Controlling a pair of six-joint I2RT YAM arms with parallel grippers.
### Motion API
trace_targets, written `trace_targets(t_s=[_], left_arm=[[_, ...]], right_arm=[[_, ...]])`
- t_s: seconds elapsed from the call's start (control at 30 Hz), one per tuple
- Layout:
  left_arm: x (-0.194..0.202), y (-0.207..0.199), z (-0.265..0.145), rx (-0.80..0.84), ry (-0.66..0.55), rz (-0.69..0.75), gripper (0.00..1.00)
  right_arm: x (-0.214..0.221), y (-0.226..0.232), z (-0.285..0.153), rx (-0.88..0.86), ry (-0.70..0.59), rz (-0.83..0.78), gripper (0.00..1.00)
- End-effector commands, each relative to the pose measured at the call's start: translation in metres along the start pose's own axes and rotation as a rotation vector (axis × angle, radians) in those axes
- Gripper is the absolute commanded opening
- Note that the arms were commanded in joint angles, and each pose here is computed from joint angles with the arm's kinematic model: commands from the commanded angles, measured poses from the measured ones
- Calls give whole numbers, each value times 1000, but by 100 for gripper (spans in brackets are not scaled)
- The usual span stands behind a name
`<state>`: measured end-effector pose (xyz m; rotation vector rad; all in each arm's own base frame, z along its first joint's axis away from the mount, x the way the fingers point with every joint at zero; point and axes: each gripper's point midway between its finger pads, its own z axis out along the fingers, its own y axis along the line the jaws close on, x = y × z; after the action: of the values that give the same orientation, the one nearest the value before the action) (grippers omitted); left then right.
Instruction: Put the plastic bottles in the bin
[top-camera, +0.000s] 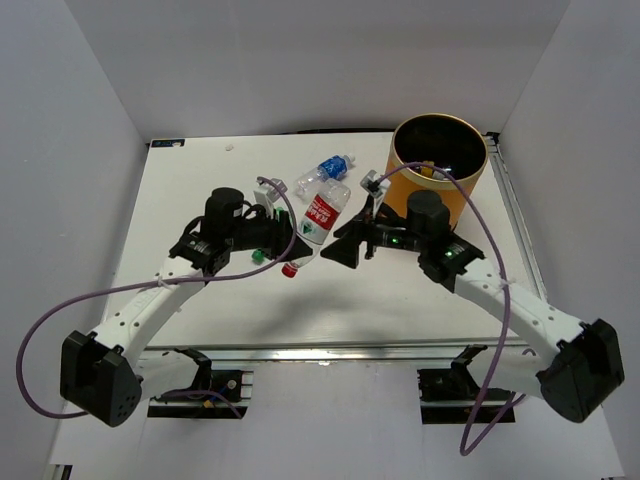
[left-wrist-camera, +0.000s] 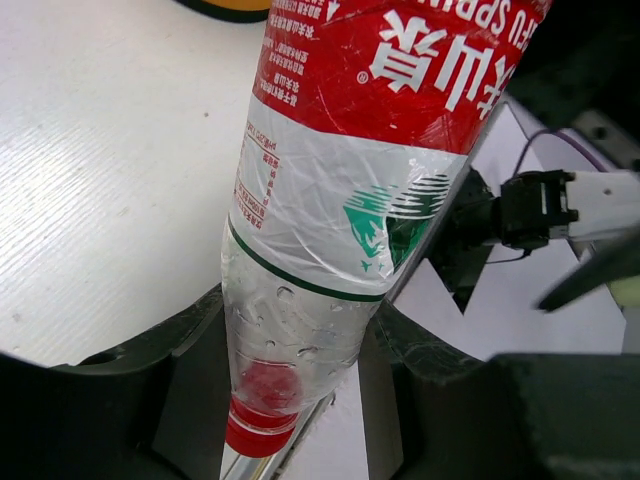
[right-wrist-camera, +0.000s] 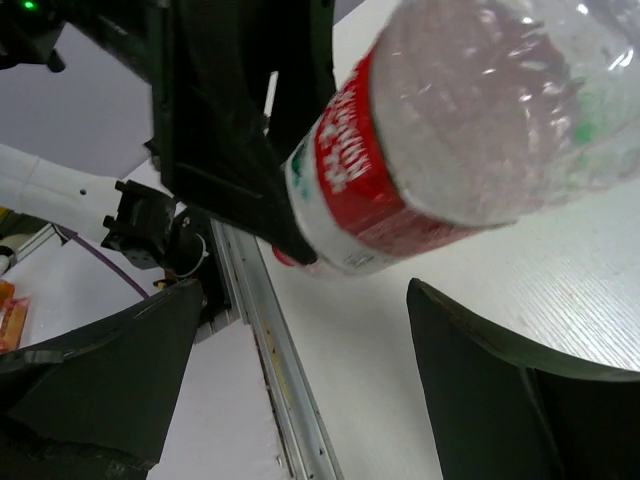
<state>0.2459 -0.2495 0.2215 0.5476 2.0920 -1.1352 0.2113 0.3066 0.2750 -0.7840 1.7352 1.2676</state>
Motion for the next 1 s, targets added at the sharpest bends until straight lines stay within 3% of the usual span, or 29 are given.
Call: trace_targets(t_s=[0.0, 0.23, 0.4, 0.47, 0.5, 0.53, 0.57, 0.63, 0.77, 0.97], left_arm=[[-5, -25, -7, 116, -37, 46, 19], [0, -41, -8, 224, -16, 34, 19], [3, -46, -9, 260, -2, 27, 18], [3, -46, -8, 261, 0, 21, 18], [2, -45, -8, 253, -3, 18, 18], [1, -45, -8, 247, -6, 24, 22], [1, -43, -9, 234, -7, 19, 59], [-4, -37, -9, 182, -26, 27, 98], [-15, -18, -14, 25, -56, 10, 98], [-29, 22, -24, -206, -109, -71, 98]], right_arm=[[-43, 9, 19, -19, -149, -53, 89], [-73, -1, 42, 25, -290, -43, 89], [-93, 7, 45, -34, -403, -53, 89], [-98, 14, 44, -65, -421, -59, 76], [-99, 14, 43, -59, -419, -56, 65], [-100, 13, 42, -48, -419, -58, 52], [-102, 12, 41, -36, -421, -66, 34], [-103, 8, 36, 10, -418, -93, 27], [-107, -10, 20, 175, -386, -161, 29], [-158, -54, -48, 589, -433, -305, 29]])
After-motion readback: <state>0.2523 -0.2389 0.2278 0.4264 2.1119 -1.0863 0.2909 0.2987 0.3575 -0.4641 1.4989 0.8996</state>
